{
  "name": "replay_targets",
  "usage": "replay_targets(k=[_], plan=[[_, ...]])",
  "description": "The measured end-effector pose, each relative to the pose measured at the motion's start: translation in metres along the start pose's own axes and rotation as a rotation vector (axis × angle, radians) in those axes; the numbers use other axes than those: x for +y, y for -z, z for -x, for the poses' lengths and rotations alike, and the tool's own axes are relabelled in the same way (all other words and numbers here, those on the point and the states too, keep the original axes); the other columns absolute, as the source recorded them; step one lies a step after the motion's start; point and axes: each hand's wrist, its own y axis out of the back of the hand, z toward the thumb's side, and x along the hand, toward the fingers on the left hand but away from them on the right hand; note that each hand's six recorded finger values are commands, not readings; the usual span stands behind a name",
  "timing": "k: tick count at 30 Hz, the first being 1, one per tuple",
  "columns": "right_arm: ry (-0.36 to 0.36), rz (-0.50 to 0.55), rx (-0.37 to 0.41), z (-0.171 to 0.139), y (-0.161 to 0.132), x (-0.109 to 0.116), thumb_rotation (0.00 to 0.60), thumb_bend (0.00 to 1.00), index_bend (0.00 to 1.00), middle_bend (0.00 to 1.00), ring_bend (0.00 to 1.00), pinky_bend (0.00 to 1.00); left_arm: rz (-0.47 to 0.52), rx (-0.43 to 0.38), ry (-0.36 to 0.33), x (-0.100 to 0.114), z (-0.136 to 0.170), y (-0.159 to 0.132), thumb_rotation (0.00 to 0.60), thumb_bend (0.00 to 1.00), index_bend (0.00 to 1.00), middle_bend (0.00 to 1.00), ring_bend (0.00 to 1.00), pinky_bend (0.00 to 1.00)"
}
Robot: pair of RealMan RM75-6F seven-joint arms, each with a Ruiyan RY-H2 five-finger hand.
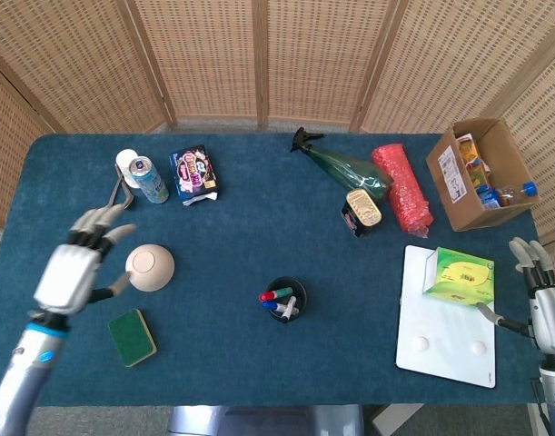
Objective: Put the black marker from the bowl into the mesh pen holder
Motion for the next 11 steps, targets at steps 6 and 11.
replay_targets(k=[6, 11], plan=[[-0.041, -0.07, -0.026, -0.004, -0.004, 0.002, 0.6, 0.0, 0.0, 0.0, 0.0, 0.3, -0.092, 0.168, 0.057, 0.002, 0.052, 0.058, 0.6, 0.34, 0.21, 0.0, 0.0, 0.0], [-0.106, -0.142, -0.05, -0.008, -0.008, -0.001, 0.6, 0.0, 0.0, 0.0, 0.0, 0.26, -0.078, 0.24, 0.057, 0.004, 0.077, 0.078, 0.6, 0.34, 0.21, 0.0, 0.0, 0.0]])
